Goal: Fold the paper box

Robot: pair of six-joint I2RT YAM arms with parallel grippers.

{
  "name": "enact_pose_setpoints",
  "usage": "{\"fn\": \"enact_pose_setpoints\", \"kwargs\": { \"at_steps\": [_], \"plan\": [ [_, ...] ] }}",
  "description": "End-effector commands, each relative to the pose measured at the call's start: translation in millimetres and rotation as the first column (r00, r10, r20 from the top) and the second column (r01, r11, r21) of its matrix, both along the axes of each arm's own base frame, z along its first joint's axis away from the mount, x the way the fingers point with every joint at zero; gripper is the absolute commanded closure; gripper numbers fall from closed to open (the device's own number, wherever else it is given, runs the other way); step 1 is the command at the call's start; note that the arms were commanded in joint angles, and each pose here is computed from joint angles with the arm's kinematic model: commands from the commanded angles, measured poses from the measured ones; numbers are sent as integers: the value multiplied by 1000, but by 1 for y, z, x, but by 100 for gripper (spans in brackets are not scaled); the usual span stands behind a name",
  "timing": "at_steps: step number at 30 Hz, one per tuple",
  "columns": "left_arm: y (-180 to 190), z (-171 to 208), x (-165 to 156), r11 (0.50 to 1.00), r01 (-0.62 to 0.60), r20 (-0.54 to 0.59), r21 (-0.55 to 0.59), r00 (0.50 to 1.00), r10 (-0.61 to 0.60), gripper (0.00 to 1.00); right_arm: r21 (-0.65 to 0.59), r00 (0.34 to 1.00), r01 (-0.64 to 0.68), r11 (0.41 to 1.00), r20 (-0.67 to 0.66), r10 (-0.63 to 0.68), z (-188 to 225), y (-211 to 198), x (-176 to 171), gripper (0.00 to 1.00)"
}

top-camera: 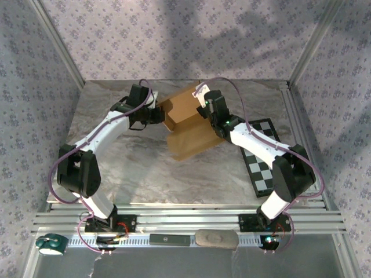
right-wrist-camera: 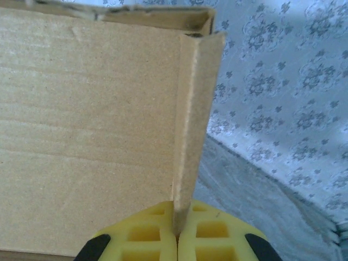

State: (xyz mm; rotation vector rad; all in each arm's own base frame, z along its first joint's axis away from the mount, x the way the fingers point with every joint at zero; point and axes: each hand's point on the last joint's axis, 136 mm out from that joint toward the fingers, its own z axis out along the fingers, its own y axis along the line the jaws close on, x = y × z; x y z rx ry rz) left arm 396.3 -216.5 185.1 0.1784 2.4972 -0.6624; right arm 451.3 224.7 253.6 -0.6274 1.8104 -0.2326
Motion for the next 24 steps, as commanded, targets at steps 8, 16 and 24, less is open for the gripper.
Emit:
{"fn": "enact_pose_setpoints", "kwargs": {
  "at_steps": [8, 16, 24],
  "plan": [
    [-24, 33, -10, 992, 108, 67, -60, 992, -104, 100, -47, 992, 41, 998, 124, -34, 18, 8, 0, 100],
    [-24, 32, -7, 992, 110, 66, -59, 992, -106, 100, 126, 975, -201, 971, -74, 212, 16, 17, -17, 65],
    [-17, 30, 0, 993, 102, 55, -67, 994, -98, 100, 277, 883, -368, 888, -195, 427, 24, 12, -38, 49]
  ]
}}
